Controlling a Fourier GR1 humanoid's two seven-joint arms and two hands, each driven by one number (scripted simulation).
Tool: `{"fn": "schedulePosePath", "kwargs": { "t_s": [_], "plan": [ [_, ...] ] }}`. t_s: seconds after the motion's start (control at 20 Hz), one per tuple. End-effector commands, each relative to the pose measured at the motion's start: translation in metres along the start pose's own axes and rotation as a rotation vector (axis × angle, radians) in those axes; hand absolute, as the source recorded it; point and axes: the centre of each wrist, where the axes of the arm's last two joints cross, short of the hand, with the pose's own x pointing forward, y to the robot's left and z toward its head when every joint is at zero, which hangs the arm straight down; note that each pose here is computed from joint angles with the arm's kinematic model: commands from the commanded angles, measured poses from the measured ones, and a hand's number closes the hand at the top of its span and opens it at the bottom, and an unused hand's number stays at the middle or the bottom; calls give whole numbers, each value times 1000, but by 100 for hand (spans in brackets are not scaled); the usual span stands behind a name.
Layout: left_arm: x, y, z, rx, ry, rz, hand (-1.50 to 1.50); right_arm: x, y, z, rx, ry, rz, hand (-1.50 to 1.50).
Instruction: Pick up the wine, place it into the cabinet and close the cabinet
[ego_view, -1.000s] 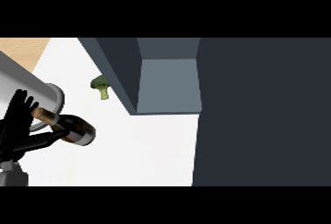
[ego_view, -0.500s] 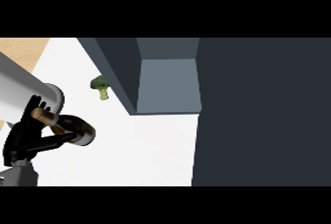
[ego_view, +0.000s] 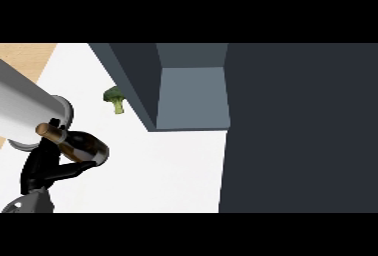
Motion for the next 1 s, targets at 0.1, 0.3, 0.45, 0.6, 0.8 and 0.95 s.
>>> {"fn": "schedulePosePath", "kwargs": {
  "t_s": [0.1, 0.3, 0.45, 0.6, 0.8, 0.95],
  "plan": [
    [-32, -11, 6, 14, 3, 47, -150, 50, 4, 41, 39, -84, -55, -150],
    [-36, -18, 1, 35, -9, 133, -150, 43, 0, 37, 5, -91, -42, -150],
    [-45, -12, 11, 45, -8, 191, -150, 43, 1, 35, 30, -102, -34, -150],
    [-39, -25, -2, 69, -12, 233, -150, 43, -3, 38, 19, -77, -29, -150],
    [-49, -17, 3, 75, -31, 304, -150, 46, 5, 36, -1, -85, -54, -150],
    [-41, -20, -13, 61, -26, 327, -150, 43, 3, 38, 8, -78, -41, -150]
  ]
}}
